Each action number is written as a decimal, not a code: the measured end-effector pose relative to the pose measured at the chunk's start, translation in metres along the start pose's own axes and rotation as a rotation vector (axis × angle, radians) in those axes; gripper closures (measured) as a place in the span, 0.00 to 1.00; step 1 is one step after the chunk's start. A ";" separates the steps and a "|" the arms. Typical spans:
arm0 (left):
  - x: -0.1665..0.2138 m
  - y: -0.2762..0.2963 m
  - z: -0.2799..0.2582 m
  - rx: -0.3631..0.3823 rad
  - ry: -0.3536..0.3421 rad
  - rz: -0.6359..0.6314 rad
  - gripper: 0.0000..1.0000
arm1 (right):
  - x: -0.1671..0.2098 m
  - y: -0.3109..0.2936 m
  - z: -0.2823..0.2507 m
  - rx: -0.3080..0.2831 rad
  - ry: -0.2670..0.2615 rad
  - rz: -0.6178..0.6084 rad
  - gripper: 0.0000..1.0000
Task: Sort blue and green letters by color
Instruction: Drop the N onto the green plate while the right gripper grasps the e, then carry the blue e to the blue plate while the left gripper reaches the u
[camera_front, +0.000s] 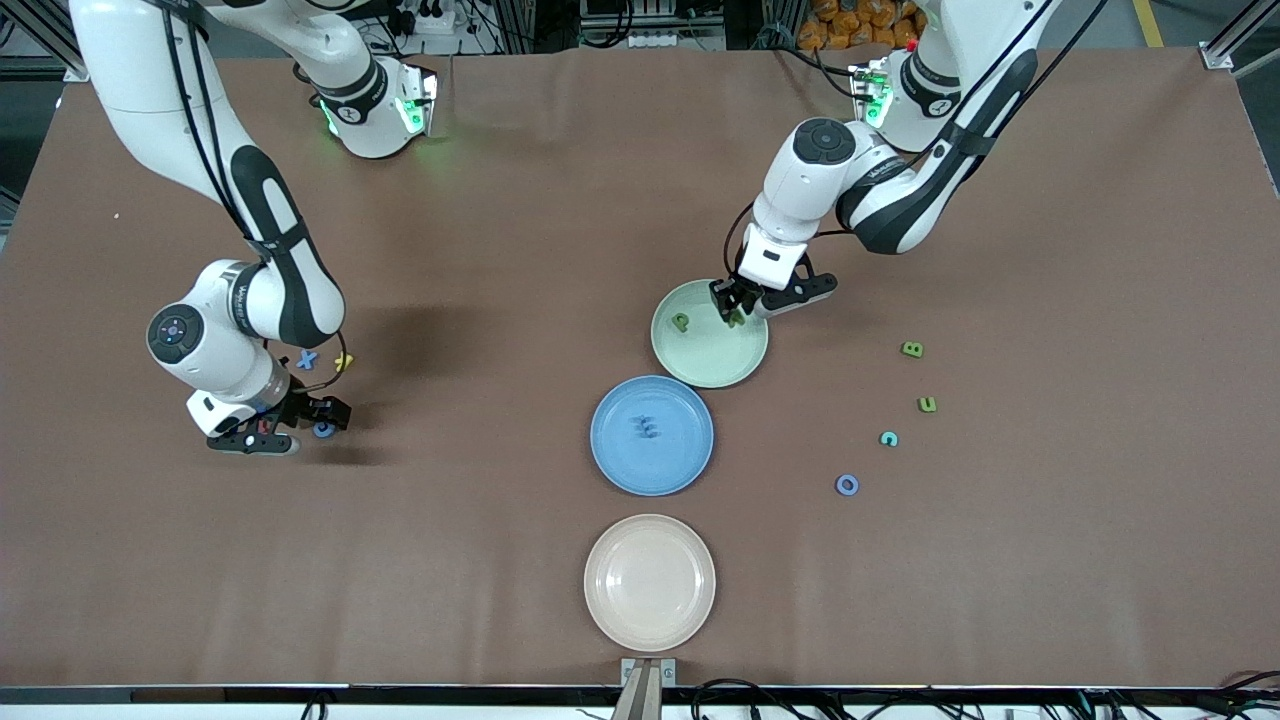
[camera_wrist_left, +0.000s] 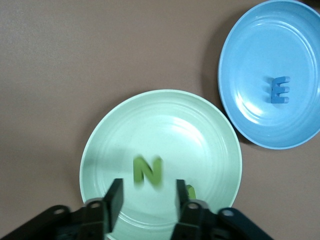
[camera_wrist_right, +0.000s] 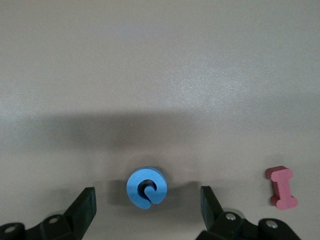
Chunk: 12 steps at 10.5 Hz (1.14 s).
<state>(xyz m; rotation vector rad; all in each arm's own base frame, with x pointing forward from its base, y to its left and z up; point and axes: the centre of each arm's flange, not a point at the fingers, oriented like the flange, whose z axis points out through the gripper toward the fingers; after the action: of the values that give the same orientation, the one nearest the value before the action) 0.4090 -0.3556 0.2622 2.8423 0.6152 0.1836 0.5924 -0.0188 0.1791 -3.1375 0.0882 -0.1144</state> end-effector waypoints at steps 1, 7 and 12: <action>0.001 -0.001 0.000 0.001 0.001 -0.002 0.37 | 0.000 -0.002 0.001 0.002 -0.002 -0.002 0.15; 0.078 -0.056 0.005 0.113 0.011 0.066 0.00 | 0.002 -0.003 0.003 0.002 -0.003 -0.004 0.65; 0.176 -0.123 -0.010 0.117 0.044 0.117 0.00 | 0.016 -0.007 -0.008 0.020 -0.039 -0.008 0.65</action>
<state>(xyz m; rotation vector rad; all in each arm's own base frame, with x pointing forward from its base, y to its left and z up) 0.5184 -0.1705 0.2542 2.9973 0.4832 0.2378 0.6079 -0.0129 0.1882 -3.1185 0.0736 -0.0545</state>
